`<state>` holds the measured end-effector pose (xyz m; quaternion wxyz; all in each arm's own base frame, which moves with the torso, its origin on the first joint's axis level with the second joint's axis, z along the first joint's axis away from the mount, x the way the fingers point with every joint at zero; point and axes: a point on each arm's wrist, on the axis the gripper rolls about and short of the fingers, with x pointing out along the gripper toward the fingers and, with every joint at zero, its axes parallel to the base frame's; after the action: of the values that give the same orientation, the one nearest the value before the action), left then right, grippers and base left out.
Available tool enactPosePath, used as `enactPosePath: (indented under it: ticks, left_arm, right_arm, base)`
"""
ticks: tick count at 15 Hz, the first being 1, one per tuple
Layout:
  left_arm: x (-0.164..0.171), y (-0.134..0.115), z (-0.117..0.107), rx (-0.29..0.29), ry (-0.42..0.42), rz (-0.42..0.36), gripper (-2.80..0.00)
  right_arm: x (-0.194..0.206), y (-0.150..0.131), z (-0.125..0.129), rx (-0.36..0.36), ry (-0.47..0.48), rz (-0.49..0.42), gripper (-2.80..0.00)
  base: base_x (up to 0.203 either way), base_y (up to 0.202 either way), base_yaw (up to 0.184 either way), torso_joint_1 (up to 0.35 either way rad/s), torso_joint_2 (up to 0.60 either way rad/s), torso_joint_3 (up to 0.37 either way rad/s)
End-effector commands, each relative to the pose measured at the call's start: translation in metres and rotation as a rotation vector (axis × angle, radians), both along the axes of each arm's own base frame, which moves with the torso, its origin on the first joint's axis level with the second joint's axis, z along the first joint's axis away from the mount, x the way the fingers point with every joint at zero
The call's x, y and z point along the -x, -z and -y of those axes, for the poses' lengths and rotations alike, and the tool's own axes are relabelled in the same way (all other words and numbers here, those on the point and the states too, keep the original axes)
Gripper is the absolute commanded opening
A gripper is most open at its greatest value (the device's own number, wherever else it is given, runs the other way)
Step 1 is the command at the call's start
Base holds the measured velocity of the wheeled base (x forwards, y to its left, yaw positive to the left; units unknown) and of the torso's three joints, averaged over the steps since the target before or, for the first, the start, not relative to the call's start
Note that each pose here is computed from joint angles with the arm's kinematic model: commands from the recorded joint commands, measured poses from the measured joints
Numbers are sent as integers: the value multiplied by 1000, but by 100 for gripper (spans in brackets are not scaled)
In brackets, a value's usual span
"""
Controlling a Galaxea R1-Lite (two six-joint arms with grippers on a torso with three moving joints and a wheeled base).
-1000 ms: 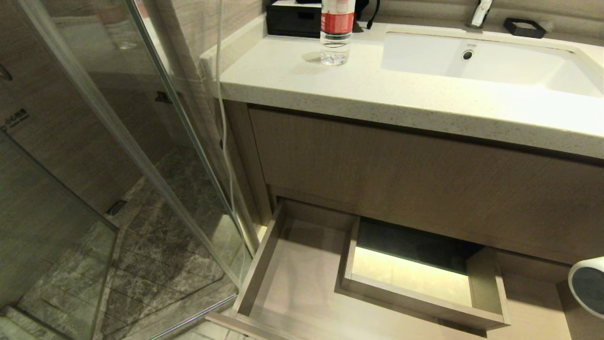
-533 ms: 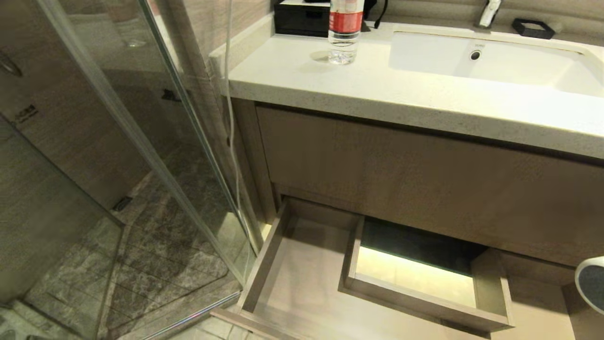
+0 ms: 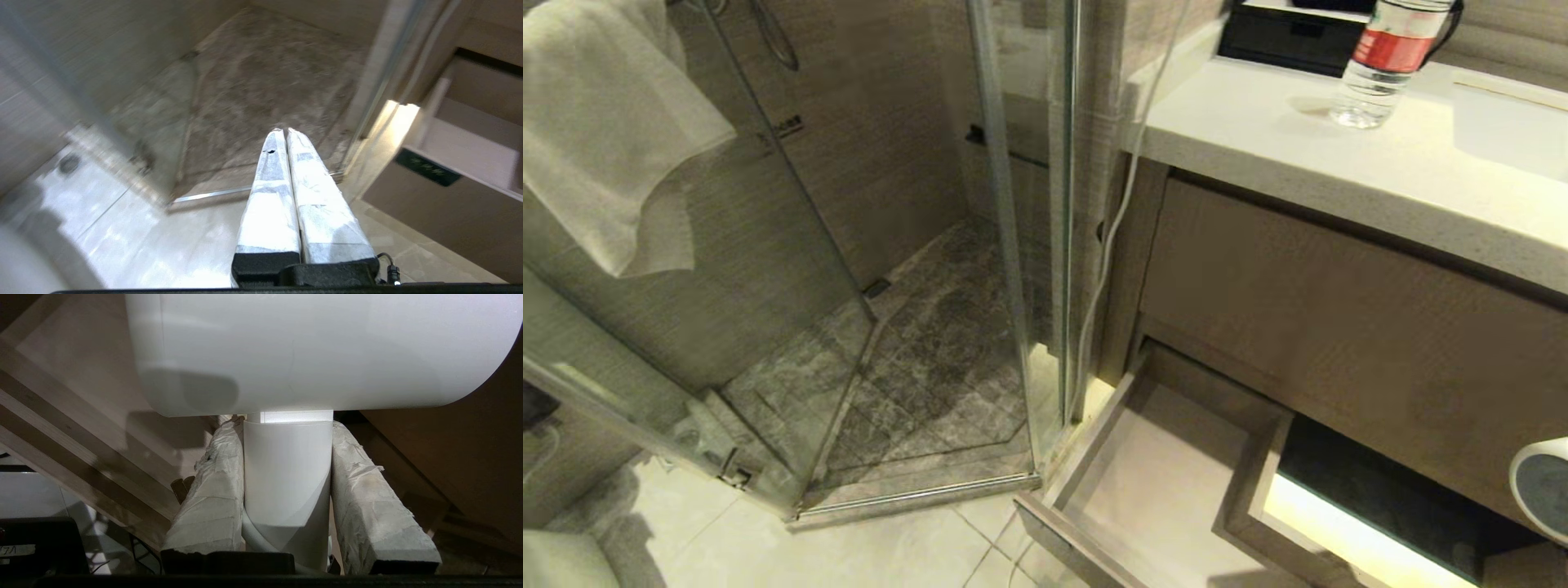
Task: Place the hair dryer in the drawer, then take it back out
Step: Put it into the drawer
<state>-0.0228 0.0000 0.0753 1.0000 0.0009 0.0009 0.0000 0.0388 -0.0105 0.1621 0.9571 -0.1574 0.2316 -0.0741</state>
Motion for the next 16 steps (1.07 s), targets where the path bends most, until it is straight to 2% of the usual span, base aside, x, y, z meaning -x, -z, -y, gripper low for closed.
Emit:
enactPosePath:
  ticks: [1, 16]
  left_arm:
    - [0, 0, 0, 0, 0, 0, -280]
    - [0, 0, 0, 0, 0, 0, -280]
  right_arm:
    - [0, -1, 0, 2, 0, -1, -280]
    - [0, 2, 0, -1, -3, -8, -280]
  base:
    - [6, 1, 64, 3, 0, 2]
    - [0, 0, -4, 0, 0, 0]
